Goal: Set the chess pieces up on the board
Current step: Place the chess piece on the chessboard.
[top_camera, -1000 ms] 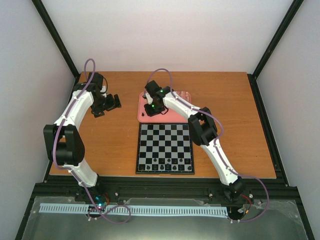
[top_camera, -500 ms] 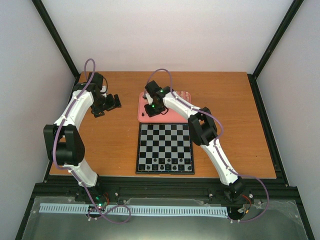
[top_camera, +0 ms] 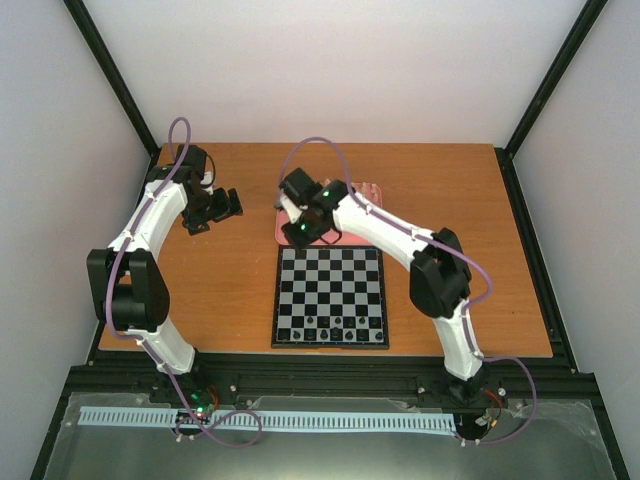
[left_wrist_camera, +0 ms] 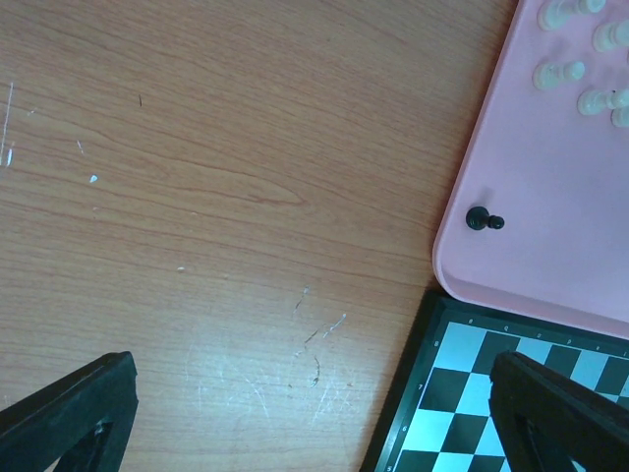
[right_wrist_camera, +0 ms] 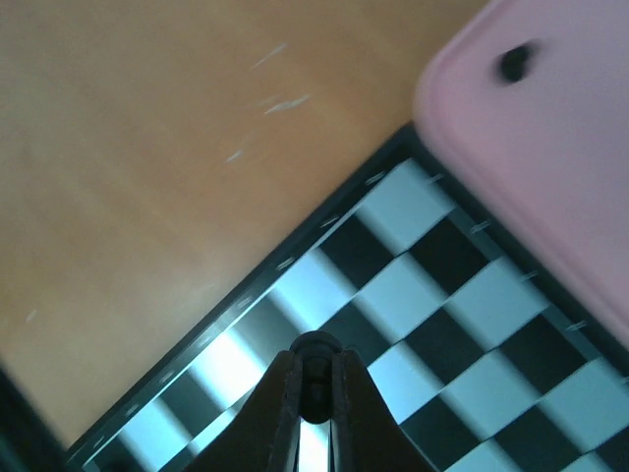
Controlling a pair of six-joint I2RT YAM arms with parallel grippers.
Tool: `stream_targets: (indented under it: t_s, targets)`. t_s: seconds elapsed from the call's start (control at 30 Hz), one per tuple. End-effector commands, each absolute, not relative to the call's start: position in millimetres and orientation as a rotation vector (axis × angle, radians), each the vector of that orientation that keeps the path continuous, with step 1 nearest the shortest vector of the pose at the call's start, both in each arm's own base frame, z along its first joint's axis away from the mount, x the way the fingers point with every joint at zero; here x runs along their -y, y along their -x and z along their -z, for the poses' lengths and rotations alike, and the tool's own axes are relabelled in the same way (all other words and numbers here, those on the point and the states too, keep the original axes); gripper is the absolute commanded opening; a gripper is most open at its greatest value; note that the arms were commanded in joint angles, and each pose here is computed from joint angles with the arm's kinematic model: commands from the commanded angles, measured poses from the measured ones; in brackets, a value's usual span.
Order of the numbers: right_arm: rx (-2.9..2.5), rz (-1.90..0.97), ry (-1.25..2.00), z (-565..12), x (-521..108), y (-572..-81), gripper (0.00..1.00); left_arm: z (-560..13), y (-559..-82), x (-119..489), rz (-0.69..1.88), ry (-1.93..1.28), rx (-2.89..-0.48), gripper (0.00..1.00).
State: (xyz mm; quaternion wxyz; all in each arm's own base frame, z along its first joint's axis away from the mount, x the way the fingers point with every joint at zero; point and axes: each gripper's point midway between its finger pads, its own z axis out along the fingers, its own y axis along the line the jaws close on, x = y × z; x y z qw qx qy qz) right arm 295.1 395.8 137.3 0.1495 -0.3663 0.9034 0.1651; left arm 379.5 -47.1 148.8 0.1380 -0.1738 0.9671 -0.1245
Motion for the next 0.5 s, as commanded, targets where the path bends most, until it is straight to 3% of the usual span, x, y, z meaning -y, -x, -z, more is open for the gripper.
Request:
stream_targets:
  t_s: [0.0, 0.47]
  targets:
    - [-2.671, -0.42, 1.142, -118.8, -384.9, -237.7, 0.03, -163.1, -381.9, 49.2, 0.366, 0.469, -2.764, 1.0]
    - [-2.712, -0.381, 1.333, -79.0, -394.7, -155.6, 0.04, -161.3, -367.5, 51.1, 0.389, 0.473, -2.764, 1.0]
